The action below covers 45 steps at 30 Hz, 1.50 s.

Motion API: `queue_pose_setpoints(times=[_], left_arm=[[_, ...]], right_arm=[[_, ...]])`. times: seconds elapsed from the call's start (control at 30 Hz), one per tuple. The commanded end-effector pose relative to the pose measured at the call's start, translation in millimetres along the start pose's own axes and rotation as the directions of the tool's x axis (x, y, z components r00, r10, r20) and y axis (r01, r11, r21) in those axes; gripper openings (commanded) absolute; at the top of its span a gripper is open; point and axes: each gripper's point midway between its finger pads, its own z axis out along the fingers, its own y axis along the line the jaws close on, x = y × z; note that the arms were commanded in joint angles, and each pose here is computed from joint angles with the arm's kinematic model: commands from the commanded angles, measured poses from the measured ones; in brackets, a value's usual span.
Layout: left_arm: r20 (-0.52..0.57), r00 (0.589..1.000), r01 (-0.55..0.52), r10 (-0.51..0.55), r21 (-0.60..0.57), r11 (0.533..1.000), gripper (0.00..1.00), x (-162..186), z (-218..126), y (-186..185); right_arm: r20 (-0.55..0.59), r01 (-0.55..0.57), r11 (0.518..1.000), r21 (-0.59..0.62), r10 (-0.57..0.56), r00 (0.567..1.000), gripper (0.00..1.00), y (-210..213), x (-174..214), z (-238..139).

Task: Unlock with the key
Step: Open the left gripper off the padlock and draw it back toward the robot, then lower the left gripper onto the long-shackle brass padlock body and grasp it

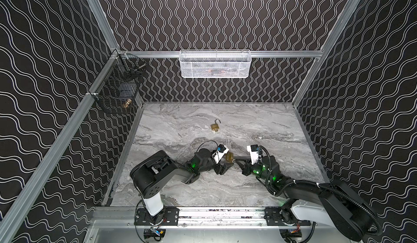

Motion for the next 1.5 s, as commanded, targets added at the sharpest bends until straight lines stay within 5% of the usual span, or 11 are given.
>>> queue_pose_setpoints(times=[0.0,1.13,1.47], left_arm=[[0.019,0.994,0.109,-0.108,-0.030,0.994,0.79,-9.9,0.2,6.7],[-0.074,0.979,0.189,-0.191,-0.035,0.981,0.71,11.2,21.7,14.3],[-0.080,0.979,0.188,-0.189,-0.020,0.982,0.55,11.3,22.5,12.0]], right_arm=[[0.060,0.025,0.999,-0.027,-0.023,0.998,0.00,9.2,-17.2,-0.5],[0.066,0.026,0.999,-0.035,-0.024,0.998,0.00,11.5,-20.0,0.4],[0.072,0.030,0.999,-0.035,-0.027,0.997,0.00,12.0,-21.3,-0.7]])
